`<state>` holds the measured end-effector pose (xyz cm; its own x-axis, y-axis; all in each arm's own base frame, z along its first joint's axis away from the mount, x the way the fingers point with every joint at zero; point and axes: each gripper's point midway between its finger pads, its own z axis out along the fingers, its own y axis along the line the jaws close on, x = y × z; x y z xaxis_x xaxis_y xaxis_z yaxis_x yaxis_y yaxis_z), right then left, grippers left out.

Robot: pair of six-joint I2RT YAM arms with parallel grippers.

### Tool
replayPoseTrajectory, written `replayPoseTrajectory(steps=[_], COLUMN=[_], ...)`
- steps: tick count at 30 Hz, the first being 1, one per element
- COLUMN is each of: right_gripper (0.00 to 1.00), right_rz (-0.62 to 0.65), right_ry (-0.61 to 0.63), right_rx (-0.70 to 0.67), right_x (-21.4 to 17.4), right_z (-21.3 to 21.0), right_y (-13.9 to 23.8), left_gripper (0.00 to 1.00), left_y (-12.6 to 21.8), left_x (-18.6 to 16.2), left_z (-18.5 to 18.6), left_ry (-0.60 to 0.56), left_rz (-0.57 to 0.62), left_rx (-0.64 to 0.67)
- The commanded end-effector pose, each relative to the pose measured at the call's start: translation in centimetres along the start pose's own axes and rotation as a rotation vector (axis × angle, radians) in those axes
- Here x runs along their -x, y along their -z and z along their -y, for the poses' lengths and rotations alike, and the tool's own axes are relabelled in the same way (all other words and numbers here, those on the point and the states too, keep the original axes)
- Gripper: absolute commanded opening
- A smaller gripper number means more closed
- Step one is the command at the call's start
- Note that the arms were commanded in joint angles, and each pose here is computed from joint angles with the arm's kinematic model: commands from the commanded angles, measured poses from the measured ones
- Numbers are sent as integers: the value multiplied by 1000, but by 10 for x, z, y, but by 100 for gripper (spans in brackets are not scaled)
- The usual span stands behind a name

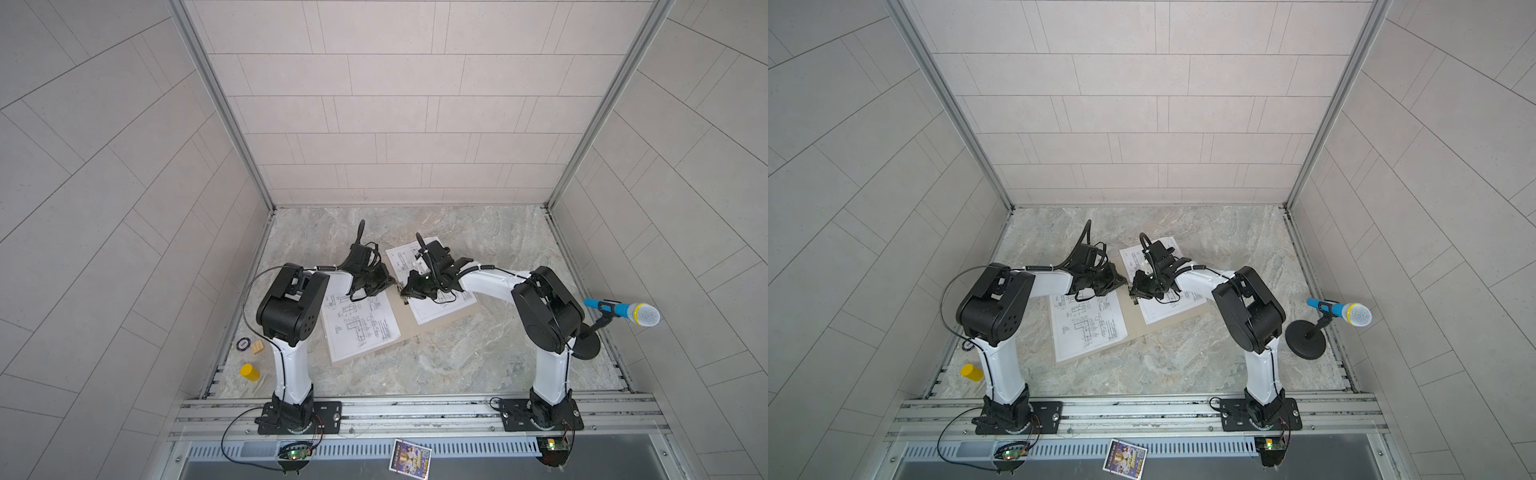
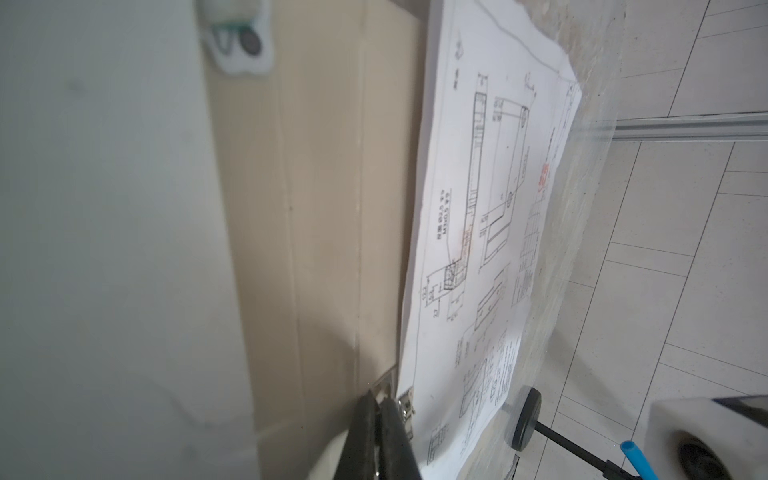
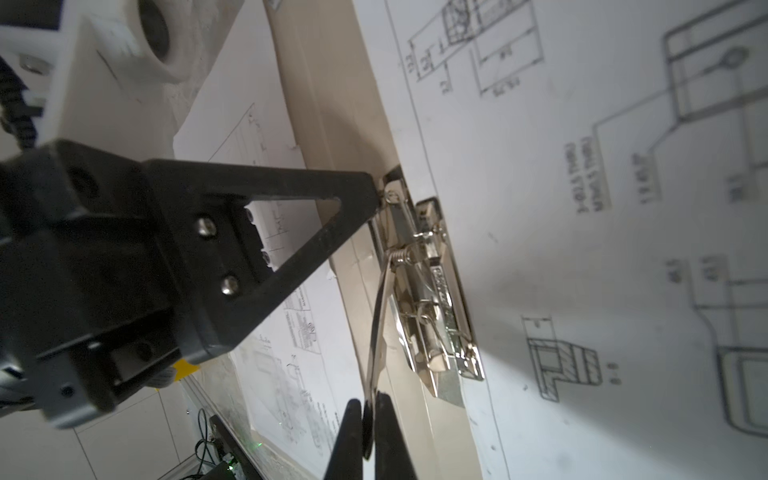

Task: Put the files into the folder
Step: 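Push the clip lever with the right gripper while the left holds the folder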

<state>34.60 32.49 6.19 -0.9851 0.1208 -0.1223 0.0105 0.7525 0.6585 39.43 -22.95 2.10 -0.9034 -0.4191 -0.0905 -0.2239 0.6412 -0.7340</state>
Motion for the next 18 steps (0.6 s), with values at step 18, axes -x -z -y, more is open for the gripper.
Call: replayPoseTrajectory(steps=[18], right_gripper=[0], right_rz=[-58], right_ry=[40], right_rx=[-36], right_x=[-21], right_z=[44], right_y=[-17], left_gripper=[4], left_y=[-7], left_x=[-8], left_z=[-18], left_ry=[-13], left_rz=[-33], left_rx=[58])
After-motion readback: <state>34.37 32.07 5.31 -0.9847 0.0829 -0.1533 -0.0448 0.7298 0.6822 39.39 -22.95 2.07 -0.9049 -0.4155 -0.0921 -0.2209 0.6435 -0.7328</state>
